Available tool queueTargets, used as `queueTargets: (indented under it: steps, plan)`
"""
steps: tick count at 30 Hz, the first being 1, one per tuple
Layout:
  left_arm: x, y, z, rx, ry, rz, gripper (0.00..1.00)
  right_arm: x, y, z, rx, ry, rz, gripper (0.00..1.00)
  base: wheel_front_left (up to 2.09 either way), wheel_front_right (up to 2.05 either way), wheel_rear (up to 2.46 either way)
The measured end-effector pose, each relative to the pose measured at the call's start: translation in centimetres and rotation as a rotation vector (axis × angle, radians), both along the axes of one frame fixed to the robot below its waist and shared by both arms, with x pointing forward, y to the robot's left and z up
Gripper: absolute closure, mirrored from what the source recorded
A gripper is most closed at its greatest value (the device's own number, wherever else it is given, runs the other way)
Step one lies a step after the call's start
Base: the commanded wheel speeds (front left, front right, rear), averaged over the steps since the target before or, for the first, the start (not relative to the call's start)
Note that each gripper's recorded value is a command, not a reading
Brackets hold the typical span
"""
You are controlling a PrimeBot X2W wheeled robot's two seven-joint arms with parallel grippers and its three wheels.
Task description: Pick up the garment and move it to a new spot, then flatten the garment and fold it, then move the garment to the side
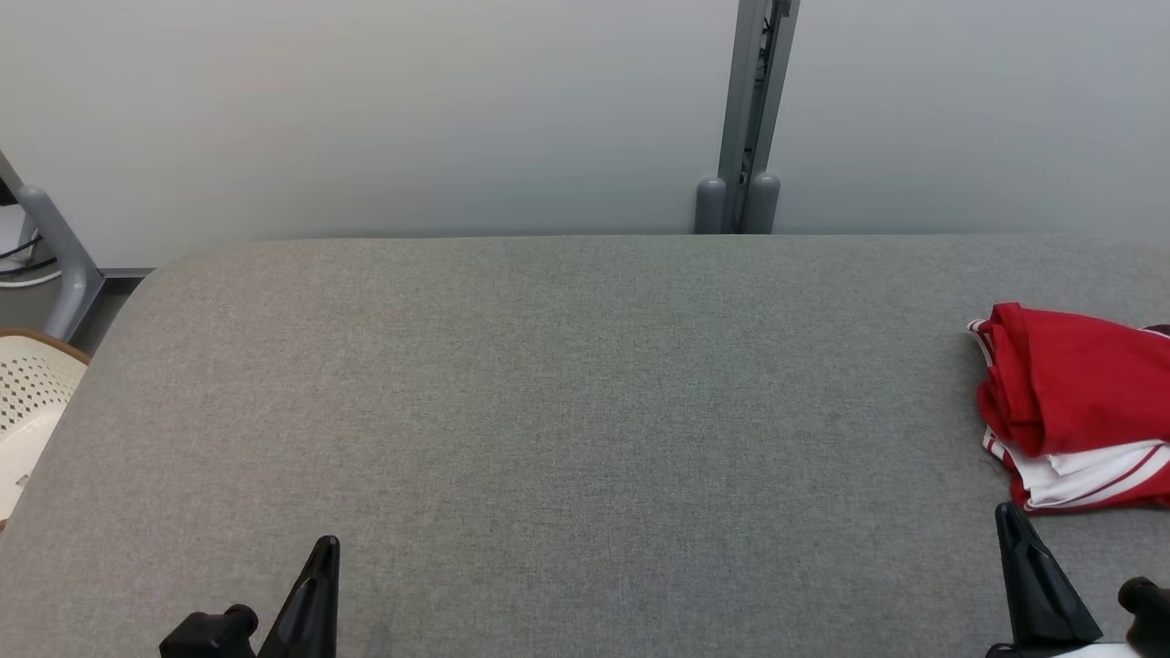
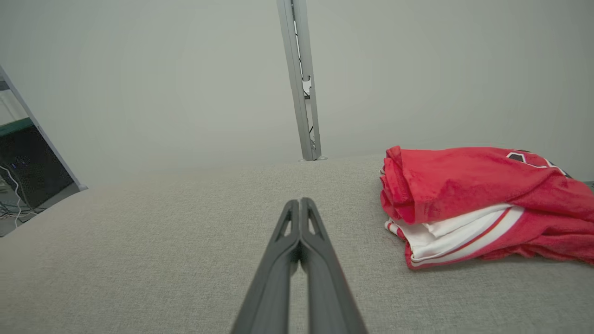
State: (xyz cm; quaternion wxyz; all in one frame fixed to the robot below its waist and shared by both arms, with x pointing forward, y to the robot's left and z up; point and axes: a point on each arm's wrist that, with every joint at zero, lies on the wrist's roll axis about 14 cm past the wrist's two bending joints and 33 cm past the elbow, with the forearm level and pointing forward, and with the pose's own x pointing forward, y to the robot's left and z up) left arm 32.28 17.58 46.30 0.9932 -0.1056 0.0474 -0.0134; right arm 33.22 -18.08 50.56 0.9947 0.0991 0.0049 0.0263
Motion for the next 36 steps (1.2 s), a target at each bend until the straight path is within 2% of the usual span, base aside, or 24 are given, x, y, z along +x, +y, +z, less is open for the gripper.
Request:
queueTargets:
  steps: [18, 36]
  plan:
    - [1.2, 1.2, -0.2, -0.291, 0.054, 0.080, 1.00, 1.2, -0.4, -0.2, 0.311, 0.015, -0.020, 1.00, 0.00, 0.00, 0.00]
    - [2.6, 1.7, 0.4, -0.553, 0.060, 0.120, 1.00, 2.4, -0.7, -0.3, 0.575, 0.032, -0.034, 1.00, 0.00, 0.00, 0.00]
